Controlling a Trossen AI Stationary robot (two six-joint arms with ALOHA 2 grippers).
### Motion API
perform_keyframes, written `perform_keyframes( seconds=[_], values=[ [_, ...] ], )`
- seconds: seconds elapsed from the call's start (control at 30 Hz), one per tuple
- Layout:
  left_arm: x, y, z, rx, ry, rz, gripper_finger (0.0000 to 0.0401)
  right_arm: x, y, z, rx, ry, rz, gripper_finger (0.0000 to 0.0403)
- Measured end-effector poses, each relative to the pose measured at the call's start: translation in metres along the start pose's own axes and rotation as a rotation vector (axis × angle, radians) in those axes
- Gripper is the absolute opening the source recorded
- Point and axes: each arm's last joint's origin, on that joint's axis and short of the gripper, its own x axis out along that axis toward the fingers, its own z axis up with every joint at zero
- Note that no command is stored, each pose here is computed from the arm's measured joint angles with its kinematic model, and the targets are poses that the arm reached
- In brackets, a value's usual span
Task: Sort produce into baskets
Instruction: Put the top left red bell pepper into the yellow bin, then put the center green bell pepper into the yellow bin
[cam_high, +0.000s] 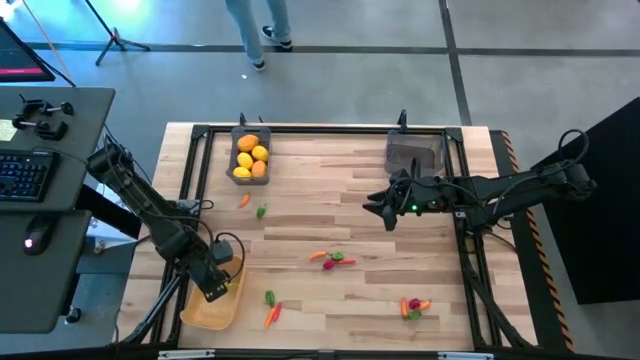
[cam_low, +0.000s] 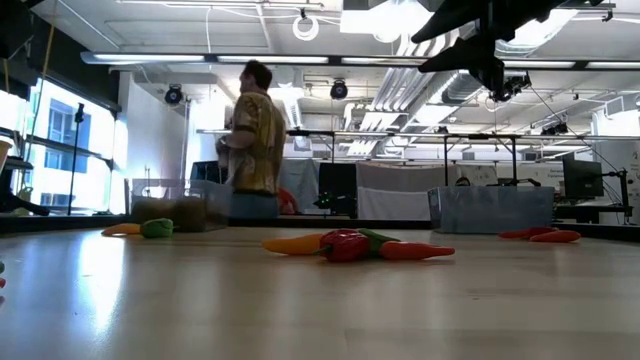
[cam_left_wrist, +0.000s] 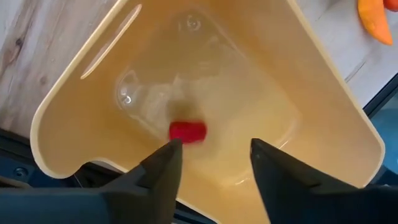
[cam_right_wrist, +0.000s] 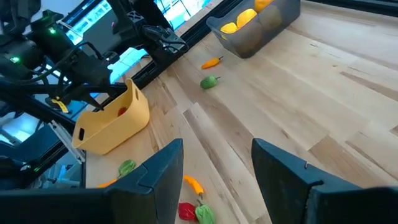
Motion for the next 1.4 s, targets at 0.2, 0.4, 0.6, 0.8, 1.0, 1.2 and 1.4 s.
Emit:
perform_keyframes(
  seconds=[0.2, 0.4, 0.6, 0.8, 1.0, 1.2, 1.4],
  values=[
    [0.0, 0.0, -0.002, 0.009, 0.078, -0.01, 0.0215, 0.0, 0.006, 0.003, 0.035, 0.001, 0.095, 0.0179],
    [0.0, -0.003, -0.002, 0.069, 0.096, -0.042, 0.0214, -0.001, 0.008, 0.004, 0.039, 0.017, 0.149, 0.0179],
    [-0.022, -0.011, 0.043, 0.075, -0.067, -0.174, 0.0214, -0.001, 0.009, 0.004, 0.037, 0.024, 0.157, 0.0179],
    [-0.072, -0.01, 0.089, 0.195, -0.461, -0.105, 0.0214, -0.001, 0.009, 0.003, 0.01, 0.039, 0.178, 0.0179],
    [-0.085, 0.016, 0.12, 0.187, -0.591, 0.061, 0.0214, 0.018, 0.015, -0.017, 0.019, 0.275, 0.286, 0.0179],
    [-0.089, 0.019, 0.138, 0.144, -0.729, 0.007, 0.0213, 0.053, 0.037, -0.054, -0.076, 0.466, 0.312, 0.0179],
    [-0.099, 0.022, 0.145, 0.126, -0.901, -0.085, 0.0213, 0.096, 0.061, -0.071, -0.356, 0.55, 0.117, 0.0179]
  ],
)
